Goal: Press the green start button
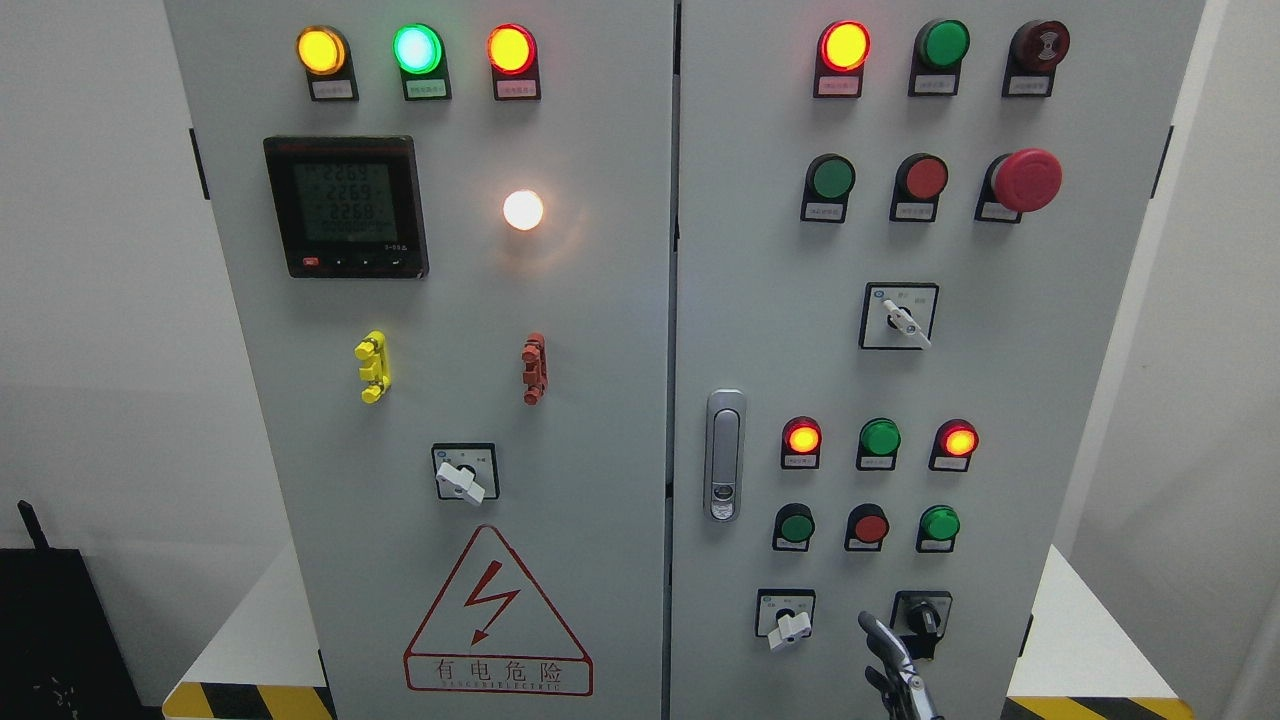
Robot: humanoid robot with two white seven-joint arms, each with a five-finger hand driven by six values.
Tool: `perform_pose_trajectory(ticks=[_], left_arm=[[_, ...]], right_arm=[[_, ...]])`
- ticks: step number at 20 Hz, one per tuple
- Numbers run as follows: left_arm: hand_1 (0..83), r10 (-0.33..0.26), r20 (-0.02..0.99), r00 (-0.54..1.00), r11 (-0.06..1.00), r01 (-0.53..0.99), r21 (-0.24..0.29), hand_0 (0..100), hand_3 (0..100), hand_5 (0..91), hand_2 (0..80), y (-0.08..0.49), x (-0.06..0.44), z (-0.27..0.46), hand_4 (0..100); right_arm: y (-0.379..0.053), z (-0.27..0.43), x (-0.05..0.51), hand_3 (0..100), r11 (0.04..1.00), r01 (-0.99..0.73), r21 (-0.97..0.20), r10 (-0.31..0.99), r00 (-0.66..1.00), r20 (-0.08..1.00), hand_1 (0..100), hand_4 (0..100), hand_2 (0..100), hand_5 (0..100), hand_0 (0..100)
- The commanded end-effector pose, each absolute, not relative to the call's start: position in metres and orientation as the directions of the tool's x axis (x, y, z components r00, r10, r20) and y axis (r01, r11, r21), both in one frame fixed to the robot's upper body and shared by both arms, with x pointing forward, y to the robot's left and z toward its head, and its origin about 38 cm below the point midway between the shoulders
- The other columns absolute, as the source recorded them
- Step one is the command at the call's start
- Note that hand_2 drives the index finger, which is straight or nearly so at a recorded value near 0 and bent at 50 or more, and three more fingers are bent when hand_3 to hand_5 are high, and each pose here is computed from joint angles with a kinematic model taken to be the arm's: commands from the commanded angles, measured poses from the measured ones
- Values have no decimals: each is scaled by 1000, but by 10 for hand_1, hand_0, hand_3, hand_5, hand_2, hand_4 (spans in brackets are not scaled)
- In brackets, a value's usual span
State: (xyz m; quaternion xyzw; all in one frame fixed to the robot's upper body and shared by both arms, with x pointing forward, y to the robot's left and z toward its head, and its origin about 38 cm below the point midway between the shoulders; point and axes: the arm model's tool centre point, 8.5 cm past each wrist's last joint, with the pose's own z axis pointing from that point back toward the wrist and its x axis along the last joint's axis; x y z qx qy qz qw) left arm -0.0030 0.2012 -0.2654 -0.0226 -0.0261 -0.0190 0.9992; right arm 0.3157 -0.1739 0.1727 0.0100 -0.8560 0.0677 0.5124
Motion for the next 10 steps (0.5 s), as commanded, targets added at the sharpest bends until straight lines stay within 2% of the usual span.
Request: perform_pose_trajectory(ticks=[1, 10], left_arm=[[556, -37, 52, 998, 998, 39, -44, 120, 0, 0, 0, 201, -3, -265, 0], [556, -37, 52, 998, 998, 39, -44, 120, 0, 0, 0, 201, -3, -265, 0]], right_arm=[[-171, 180, 312, 0, 990, -119, -70, 2, -493, 870, 155, 0, 0, 0, 320], [-171, 178, 319, 0, 989, -138, -53, -18, -468, 884, 150, 0, 0, 0, 256]])
